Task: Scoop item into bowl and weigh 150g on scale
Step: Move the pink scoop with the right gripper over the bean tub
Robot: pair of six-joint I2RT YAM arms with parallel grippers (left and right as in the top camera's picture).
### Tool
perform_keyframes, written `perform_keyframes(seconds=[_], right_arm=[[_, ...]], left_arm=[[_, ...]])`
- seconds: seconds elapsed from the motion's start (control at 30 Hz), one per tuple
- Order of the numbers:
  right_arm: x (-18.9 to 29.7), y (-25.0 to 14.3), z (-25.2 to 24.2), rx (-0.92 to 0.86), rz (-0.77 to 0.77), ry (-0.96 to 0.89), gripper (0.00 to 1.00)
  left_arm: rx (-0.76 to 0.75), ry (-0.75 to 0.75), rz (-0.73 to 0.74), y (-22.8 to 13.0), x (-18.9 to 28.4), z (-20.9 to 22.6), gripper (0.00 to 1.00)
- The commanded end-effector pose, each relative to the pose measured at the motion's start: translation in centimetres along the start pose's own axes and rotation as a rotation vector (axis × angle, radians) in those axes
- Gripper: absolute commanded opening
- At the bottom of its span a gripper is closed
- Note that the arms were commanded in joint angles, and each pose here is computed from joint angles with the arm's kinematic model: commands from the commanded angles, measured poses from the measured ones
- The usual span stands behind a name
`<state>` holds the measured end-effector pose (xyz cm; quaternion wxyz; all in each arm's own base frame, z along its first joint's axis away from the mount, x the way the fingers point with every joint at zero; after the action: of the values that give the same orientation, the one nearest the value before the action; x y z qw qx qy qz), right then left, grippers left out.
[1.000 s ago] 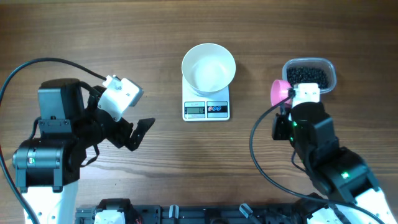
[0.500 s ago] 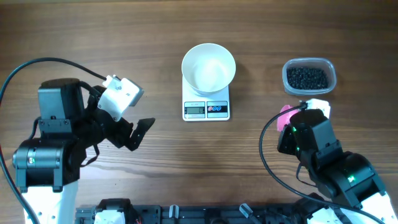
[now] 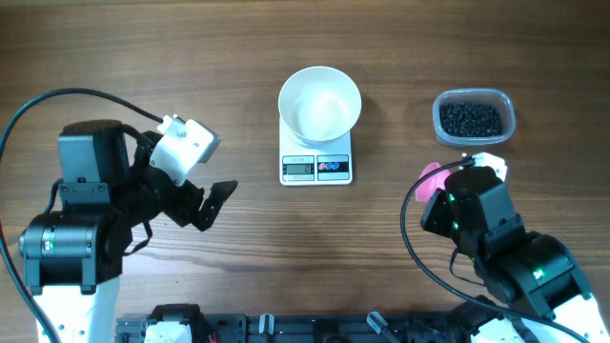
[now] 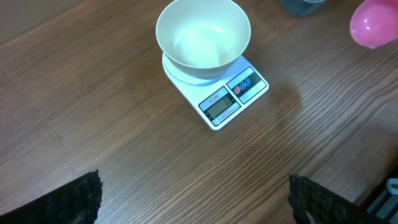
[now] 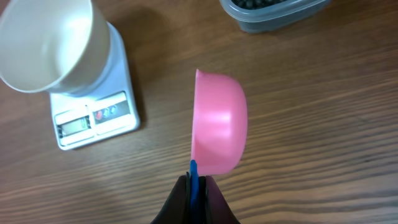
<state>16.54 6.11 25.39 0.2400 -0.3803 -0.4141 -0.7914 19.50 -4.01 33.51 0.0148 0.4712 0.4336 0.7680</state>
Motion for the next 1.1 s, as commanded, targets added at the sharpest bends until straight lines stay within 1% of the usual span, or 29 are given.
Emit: perform_keyframes(seconds=[0.0,0.17,0.3,0.47,0.6,0.7,0.9,1.07], right_arm=[[0.5,0.3,1.2,-0.059,0.018,0.094,0.04],[0.6,0.6,1.9,-0.057,0.008,0.137,0.04],[0.5,0.9,1.5,-0.057,-0.032,0.100,0.04],[0.6,1.5,1.9,0.124,-0.084,0.114,0.04],[0.8,2.3,2.2,0.155,-0.125,0.094,0.04],[1.1,3.2,2.3,0.150,-0.126,0.056,0.04],[0.6,5.6,1.3,0.061,-0.100,-0.057,0.04],[1.0,7.5,1.4,0.095,-0.076,-0.052,0.04]], left_arm=[[-0.024,0.002,-0.028,0.5,0.5,0.1,1.00],[-0.024,0.001,-0.028,0.5,0.5,0.1,1.00],[-0.024,0.002,-0.028,0.5,0.5,0.1,1.00],[-0.024,0.001,-0.028,0.5,0.5,0.1,1.00],[-0.024,0.002,-0.028,0.5,0.5,0.1,1.00],[-0.024,0.002,-0.028,0.5,0.5,0.1,1.00],[-0.024,0.002,-0.028,0.5,0.5,0.1,1.00],[-0.024,0.002,-0.028,0.5,0.5,0.1,1.00]])
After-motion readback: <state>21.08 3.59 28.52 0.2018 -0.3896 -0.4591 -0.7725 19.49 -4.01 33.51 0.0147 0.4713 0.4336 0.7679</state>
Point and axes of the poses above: each gripper's point midway between its finger pads, its own x axis back along the fingers, its own z axis along the line the jaws close on, y = z × x, the point moved 8 cm from there along x, back along the fingers, and after that the axes turned 13 degrees about -x, right-handed, at the moved point
